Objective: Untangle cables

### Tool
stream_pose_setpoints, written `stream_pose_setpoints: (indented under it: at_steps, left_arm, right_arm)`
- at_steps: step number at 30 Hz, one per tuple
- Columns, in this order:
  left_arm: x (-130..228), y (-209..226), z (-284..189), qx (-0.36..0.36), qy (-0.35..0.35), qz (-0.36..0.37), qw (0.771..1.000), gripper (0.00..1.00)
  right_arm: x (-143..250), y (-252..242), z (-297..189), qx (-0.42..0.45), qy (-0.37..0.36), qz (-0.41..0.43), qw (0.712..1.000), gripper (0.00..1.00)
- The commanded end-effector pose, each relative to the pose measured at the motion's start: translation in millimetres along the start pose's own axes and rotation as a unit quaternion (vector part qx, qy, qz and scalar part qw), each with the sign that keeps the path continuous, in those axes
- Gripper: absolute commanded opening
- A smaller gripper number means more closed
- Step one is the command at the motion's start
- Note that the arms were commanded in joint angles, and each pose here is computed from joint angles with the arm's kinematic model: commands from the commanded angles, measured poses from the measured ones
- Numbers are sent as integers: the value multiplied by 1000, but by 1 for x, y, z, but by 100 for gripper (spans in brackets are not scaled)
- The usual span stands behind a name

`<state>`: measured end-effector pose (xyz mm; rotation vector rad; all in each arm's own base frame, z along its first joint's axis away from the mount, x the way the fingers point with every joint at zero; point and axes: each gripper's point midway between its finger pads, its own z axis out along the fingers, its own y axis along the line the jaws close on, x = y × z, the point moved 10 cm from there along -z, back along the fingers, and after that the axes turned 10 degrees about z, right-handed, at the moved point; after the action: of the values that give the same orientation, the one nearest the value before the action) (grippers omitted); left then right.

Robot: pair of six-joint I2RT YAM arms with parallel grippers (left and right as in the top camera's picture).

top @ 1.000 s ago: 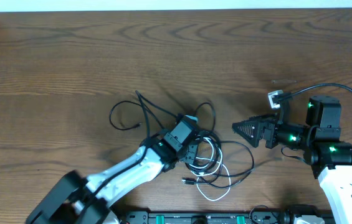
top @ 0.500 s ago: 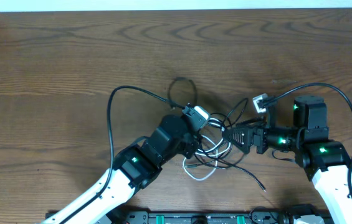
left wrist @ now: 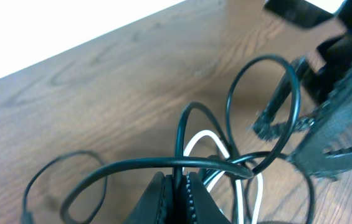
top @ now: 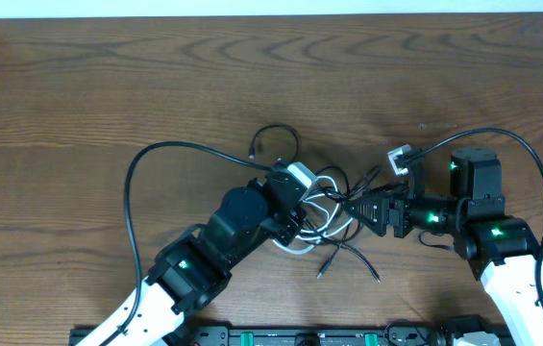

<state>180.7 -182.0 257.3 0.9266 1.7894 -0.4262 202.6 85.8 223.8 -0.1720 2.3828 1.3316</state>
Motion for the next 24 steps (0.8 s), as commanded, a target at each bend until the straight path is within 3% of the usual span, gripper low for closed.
stream_pose_setpoints:
  at_steps: [1, 11, 24]
  left_arm:
    - [-19, 4, -13, -15, -48, 6, 999, 8]
    - [-41, 8, -34, -38, -124, -5, 992, 8]
    - [-61, 11, -69, -32, -213, -92, 972, 8]
  right_arm:
    - [-3, 4, -2, 12, -8, -14, 1000, 69]
    - [-3, -4, -1, 53, -16, 1, 998, 65]
    - [-2, -22, 1, 134, -21, 55, 989, 65]
